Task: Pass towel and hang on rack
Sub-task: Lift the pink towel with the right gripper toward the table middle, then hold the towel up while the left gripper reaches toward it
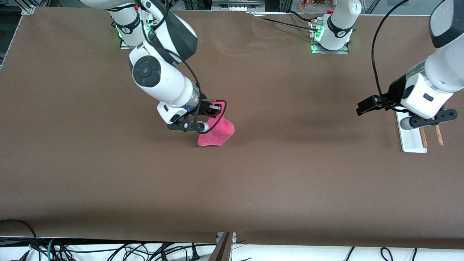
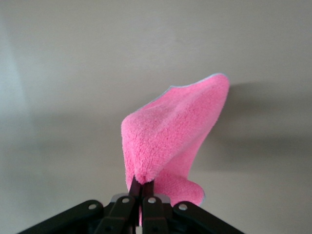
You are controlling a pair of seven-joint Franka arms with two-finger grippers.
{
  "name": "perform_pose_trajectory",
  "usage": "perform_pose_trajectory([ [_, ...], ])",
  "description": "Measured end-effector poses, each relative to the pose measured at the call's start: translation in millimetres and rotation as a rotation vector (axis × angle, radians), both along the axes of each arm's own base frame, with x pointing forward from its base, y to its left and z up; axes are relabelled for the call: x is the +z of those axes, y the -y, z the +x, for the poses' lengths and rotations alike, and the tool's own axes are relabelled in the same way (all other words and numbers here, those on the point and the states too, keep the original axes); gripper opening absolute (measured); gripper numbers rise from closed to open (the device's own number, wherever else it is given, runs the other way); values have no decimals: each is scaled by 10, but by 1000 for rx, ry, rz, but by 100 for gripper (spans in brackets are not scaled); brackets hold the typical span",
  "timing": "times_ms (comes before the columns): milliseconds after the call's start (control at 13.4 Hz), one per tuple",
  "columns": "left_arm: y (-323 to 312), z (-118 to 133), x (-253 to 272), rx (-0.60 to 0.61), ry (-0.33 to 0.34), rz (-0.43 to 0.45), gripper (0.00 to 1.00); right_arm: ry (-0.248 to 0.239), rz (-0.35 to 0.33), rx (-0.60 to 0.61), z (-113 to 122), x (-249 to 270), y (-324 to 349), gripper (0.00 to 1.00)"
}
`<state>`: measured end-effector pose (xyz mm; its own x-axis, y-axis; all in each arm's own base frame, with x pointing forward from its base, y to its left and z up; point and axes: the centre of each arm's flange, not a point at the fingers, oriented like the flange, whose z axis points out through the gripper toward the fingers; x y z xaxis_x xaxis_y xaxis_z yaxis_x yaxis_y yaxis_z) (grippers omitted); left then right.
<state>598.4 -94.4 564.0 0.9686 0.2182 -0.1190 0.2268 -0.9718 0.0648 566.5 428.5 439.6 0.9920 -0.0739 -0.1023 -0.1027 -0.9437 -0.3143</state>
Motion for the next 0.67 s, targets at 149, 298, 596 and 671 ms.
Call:
perform_pose_trajectory([
  [149,3,-66,-52,-27,-63,13,100,32,28,22,-130,58,-256,3],
  [298,-41,-142,-41,-128,-115,5,100,47,44,43,-246,45,-448,3],
  [596,-297,-181,-45,-343,-138,-190,100,53,58,55,-306,-37,-592,3],
  [671,-358,-172,-76,-403,-128,-254,100,70,71,47,-280,-2,-596,3],
])
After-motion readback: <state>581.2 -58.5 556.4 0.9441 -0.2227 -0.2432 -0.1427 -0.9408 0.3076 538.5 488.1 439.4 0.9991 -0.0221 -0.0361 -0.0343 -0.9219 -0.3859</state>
